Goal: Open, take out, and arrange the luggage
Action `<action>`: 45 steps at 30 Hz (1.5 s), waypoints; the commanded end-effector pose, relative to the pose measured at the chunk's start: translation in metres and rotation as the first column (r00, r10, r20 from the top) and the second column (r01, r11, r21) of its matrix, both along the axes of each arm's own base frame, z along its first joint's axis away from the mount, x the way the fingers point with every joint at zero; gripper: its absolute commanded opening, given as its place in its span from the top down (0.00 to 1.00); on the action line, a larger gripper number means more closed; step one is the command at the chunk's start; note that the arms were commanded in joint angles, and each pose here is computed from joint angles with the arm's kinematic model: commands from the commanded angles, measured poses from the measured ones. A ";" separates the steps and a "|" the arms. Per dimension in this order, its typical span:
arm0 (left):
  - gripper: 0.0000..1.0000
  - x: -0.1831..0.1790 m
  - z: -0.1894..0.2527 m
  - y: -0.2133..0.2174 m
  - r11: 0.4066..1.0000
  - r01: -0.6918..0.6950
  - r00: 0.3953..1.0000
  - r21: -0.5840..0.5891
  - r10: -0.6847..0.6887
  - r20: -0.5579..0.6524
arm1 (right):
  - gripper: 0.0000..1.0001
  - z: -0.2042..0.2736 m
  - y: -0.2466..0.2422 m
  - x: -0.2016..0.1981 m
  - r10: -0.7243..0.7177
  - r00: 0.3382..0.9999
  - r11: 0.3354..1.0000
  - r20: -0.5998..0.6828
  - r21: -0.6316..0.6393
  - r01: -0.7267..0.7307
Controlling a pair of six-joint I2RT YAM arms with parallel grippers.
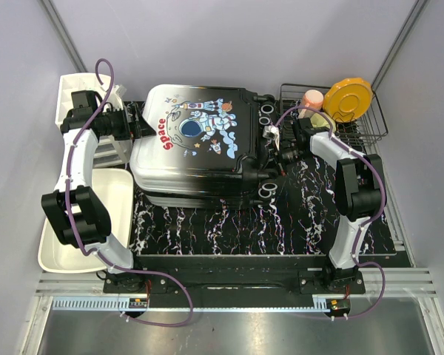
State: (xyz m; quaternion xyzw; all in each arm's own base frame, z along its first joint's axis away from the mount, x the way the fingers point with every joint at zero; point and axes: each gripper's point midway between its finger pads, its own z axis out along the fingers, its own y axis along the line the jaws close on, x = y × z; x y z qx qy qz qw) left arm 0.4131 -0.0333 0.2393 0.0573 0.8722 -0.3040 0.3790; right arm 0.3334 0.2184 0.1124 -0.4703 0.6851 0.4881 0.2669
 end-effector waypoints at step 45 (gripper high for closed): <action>0.03 0.001 -0.024 -0.056 0.975 0.219 0.976 0.045 -0.217 -0.034 | 1.00 0.067 0.059 0.012 -0.037 0.921 0.971 0.388 0.231 -0.058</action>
